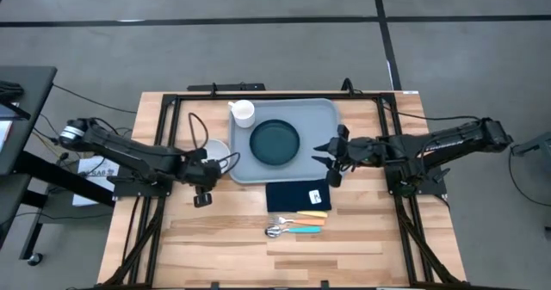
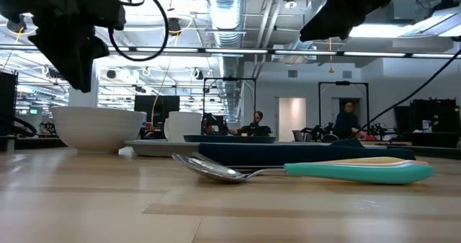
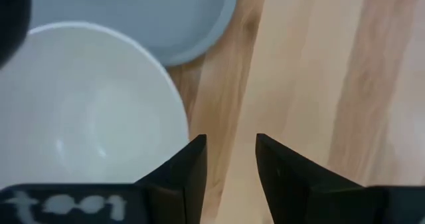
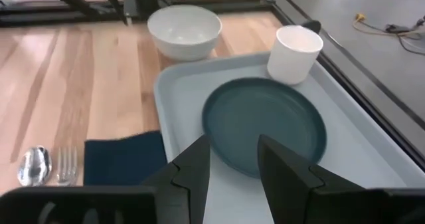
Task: Set up tray
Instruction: Put the white bowl on the black plate on the gray serving tray
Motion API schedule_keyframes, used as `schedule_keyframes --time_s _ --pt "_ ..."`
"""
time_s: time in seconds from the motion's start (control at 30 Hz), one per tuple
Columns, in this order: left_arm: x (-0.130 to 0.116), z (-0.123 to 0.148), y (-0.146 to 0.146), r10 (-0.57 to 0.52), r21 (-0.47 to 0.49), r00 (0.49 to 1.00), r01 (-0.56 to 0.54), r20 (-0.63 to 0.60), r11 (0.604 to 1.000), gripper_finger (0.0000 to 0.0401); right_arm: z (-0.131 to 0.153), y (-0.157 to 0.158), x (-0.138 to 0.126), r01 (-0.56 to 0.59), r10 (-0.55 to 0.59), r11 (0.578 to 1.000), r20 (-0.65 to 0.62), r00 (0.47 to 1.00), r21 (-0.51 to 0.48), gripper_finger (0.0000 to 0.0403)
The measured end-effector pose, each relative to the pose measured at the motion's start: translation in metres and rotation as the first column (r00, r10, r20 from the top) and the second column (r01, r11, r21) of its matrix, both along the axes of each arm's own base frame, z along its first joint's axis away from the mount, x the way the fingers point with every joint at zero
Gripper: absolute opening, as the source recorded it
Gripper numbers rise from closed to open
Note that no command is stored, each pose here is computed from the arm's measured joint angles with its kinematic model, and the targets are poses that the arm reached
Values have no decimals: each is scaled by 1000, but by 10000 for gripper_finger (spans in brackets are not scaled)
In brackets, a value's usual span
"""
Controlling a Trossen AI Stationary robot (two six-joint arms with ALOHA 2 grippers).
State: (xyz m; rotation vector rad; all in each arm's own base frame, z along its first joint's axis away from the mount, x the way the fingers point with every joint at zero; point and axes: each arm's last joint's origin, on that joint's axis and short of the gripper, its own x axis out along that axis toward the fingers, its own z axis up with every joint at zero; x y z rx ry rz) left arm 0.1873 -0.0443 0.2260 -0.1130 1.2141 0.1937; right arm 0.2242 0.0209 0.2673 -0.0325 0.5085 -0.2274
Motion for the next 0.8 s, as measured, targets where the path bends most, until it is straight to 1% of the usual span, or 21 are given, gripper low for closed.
schedule_keyframes --time_s 0.17,0.3,0.5,0.63,0.8 --pt "13 -1 -3 -20 27 998 21 -55 999 118 0 2 0 -8 8 1000 -2 1000 0 118" --pt "19 0 -4 -20 66 997 25 -81 997 118 0 2 0 -7 7 1000 -2 1000 -1 118" --pt "16 -2 -3 -7 94 991 20 -137 995 118 0 2 0 -8 8 1000 -2 1000 -1 118" --pt "15 -2 -2 24 101 989 -9 -145 995 118 0 2 0 -9 9 1000 -3 1000 0 118" --pt "14 -2 -2 31 101 988 -16 -148 995 118 -1 2 0 -9 9 1000 -5 1000 0 118"
